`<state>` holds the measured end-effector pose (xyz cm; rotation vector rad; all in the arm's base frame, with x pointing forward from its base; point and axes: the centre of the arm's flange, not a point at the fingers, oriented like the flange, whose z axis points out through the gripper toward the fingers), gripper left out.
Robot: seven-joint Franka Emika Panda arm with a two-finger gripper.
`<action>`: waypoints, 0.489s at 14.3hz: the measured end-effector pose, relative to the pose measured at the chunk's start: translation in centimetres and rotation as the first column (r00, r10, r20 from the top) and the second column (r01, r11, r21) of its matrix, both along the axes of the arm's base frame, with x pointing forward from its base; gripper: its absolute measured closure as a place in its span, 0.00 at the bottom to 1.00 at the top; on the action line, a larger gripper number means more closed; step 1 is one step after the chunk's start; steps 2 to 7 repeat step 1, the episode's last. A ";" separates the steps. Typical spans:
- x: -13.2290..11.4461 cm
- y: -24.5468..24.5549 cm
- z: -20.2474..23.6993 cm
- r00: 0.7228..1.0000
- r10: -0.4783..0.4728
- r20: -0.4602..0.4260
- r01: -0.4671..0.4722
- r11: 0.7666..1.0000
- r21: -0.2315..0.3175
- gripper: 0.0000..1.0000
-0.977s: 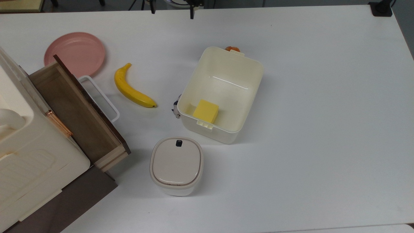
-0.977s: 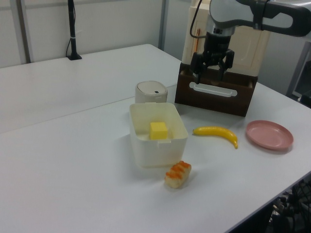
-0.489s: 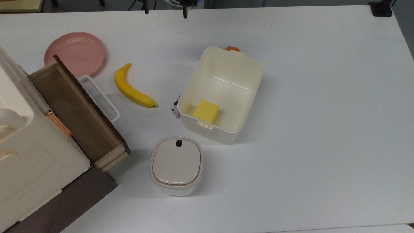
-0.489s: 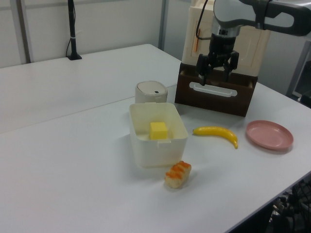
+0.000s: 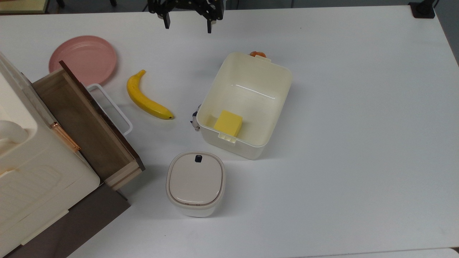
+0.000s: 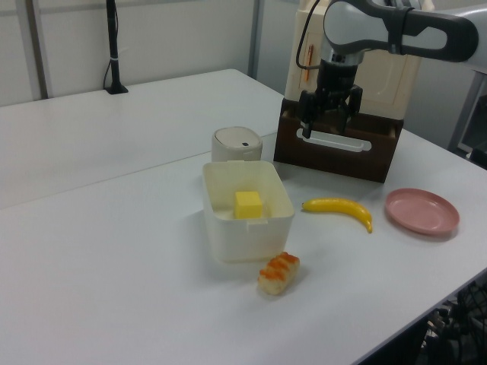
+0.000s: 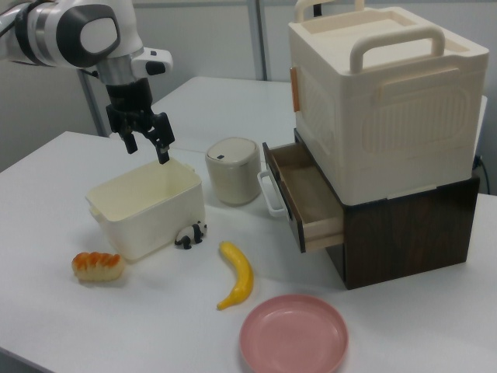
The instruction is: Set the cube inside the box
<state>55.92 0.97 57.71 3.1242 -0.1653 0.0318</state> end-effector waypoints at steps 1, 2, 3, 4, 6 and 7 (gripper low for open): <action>0.0 0.1 0.0 1.000 0.002 0.001 -0.002 1.000 0.000 0.00; 0.0 0.1 0.0 1.000 0.002 0.001 -0.002 1.000 0.000 0.00; 0.0 0.1 0.0 1.000 0.002 0.001 -0.002 1.000 0.000 0.00; 0.0 0.1 0.0 1.000 0.002 0.001 -0.002 1.000 0.000 0.00; 0.0 0.1 0.0 1.000 0.002 0.001 -0.002 1.000 0.000 0.00; 0.0 0.1 0.0 1.000 0.002 0.001 -0.002 1.000 0.000 0.00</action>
